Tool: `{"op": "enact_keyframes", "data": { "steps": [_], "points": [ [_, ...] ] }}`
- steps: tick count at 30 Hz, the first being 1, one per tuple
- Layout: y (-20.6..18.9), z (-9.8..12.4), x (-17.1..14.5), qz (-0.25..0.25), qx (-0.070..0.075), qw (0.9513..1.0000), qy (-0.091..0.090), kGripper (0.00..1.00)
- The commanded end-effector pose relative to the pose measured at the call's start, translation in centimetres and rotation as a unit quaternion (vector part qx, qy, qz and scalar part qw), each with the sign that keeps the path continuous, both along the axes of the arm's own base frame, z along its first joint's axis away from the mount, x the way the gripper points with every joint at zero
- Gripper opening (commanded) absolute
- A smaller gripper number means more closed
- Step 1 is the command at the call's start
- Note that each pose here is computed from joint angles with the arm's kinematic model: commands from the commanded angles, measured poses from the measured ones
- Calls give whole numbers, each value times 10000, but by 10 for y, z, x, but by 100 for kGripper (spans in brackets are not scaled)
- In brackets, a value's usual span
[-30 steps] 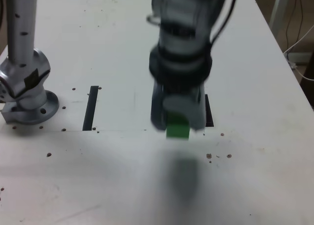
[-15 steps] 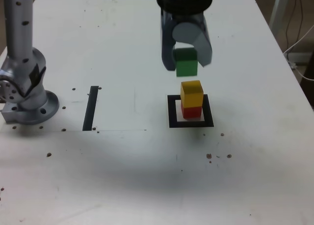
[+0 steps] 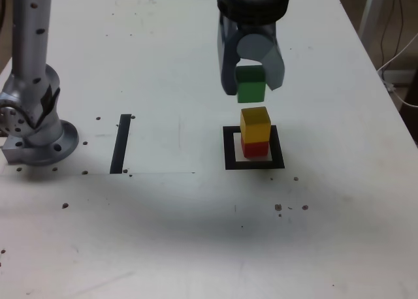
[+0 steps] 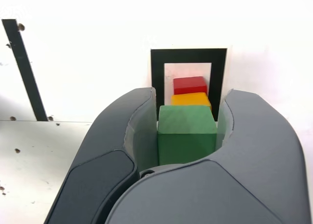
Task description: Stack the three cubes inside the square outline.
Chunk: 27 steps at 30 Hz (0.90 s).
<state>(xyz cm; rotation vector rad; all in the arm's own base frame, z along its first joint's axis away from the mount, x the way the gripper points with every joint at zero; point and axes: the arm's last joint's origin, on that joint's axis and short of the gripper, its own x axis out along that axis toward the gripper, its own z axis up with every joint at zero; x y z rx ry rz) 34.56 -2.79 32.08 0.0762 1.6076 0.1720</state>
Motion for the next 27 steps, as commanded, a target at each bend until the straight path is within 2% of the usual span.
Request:
{"op": "enact_keyframes", "data": {
  "steps": [1,12,18,27],
  "points": [
    [0,-4,4,3,-26,10000,32,6],
    [-1,-16,8,43,-127,9999,107,6],
    [-3,-20,6,49,-236,9996,162,6],
    [-4,-22,8,46,-289,9995,91,6]
  ]
}}
